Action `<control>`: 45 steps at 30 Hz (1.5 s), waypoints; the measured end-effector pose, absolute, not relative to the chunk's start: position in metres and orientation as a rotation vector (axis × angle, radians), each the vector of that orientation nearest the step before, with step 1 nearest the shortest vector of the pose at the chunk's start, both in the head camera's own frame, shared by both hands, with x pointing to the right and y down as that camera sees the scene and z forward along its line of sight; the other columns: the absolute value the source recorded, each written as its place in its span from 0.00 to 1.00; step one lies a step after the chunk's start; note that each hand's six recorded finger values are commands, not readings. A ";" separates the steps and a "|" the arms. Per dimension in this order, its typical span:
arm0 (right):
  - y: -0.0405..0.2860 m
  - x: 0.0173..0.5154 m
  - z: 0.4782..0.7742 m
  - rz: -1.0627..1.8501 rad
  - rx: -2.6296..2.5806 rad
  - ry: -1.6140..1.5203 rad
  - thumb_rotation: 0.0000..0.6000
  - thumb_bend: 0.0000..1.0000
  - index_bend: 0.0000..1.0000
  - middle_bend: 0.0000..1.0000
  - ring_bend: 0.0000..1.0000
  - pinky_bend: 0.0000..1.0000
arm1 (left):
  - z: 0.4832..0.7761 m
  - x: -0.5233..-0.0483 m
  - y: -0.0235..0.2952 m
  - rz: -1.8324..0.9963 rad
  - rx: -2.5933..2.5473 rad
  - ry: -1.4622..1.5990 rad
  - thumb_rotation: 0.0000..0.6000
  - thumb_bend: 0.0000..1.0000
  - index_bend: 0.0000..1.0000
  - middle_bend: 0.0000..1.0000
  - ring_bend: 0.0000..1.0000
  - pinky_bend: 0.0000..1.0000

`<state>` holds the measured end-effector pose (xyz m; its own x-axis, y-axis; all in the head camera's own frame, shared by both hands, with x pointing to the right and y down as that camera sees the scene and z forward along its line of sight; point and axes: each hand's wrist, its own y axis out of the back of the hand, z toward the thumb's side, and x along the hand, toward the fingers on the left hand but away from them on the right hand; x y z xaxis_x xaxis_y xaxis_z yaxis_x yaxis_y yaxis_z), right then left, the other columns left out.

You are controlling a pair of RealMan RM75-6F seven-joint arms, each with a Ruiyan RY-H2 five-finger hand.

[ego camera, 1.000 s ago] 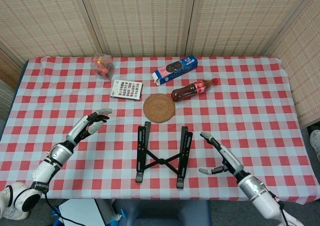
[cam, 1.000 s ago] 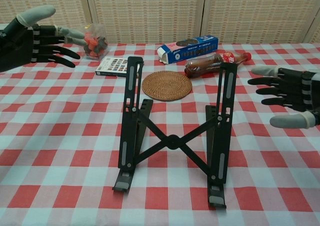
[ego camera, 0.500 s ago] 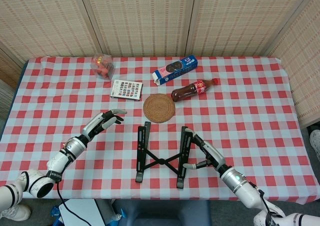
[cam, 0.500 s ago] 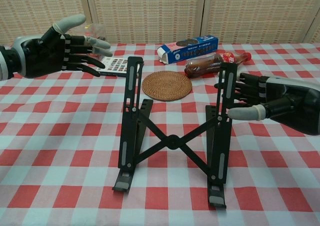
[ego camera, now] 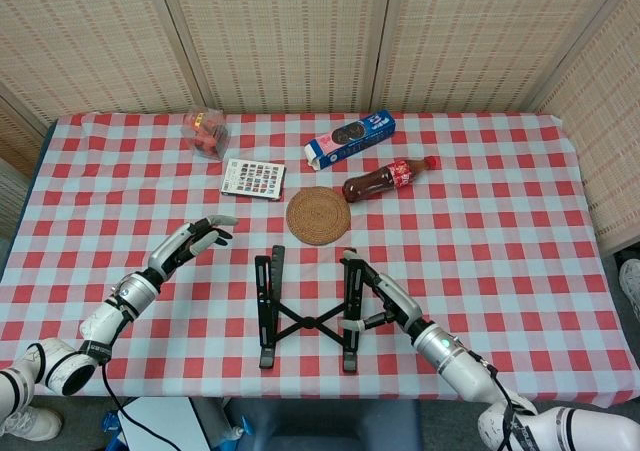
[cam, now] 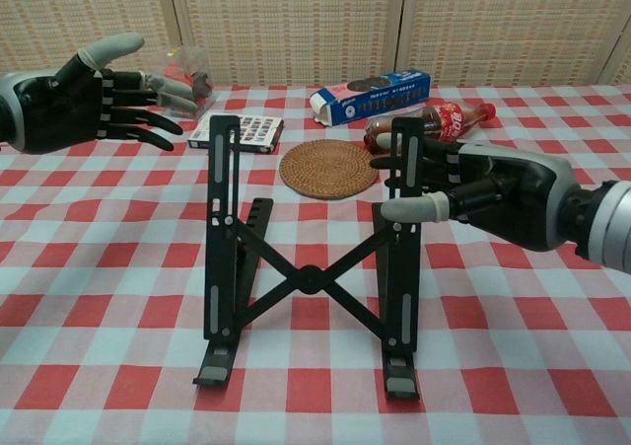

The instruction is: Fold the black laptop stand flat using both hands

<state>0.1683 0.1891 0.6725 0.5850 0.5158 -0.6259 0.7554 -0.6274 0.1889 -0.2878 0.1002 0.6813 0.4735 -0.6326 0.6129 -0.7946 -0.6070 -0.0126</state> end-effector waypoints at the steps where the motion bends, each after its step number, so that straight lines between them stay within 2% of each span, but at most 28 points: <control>1: 0.188 0.164 0.672 -0.735 2.385 1.010 1.00 0.00 0.00 0.04 0.00 0.00 | 0.681 -0.289 0.100 0.847 2.447 -1.222 0.27 0.17 0.23 0.20 0.26 0.26; 8: 0.186 0.154 0.668 -0.720 2.416 0.972 1.00 0.00 0.00 0.04 0.00 0.00 | 0.677 -0.292 0.105 0.828 2.439 -1.228 0.29 0.17 0.24 0.24 0.28 0.27; 20: 0.196 0.182 0.651 -0.706 2.471 0.948 1.00 0.00 0.00 0.06 0.00 0.00 | 0.657 -0.263 0.145 0.685 2.456 -1.052 0.29 0.17 0.25 0.24 0.29 0.27; 27: 0.204 0.192 0.641 -0.688 2.509 0.936 1.00 0.00 0.00 0.06 0.00 0.00 | 0.650 -0.248 0.156 0.627 2.446 -0.966 0.29 0.17 0.26 0.25 0.30 0.29; 45: 0.223 0.203 0.601 -0.658 2.633 0.857 1.00 0.00 0.00 0.07 0.00 0.00 | 0.602 -0.252 0.188 0.559 2.563 -0.772 0.30 0.17 0.26 0.26 0.30 0.30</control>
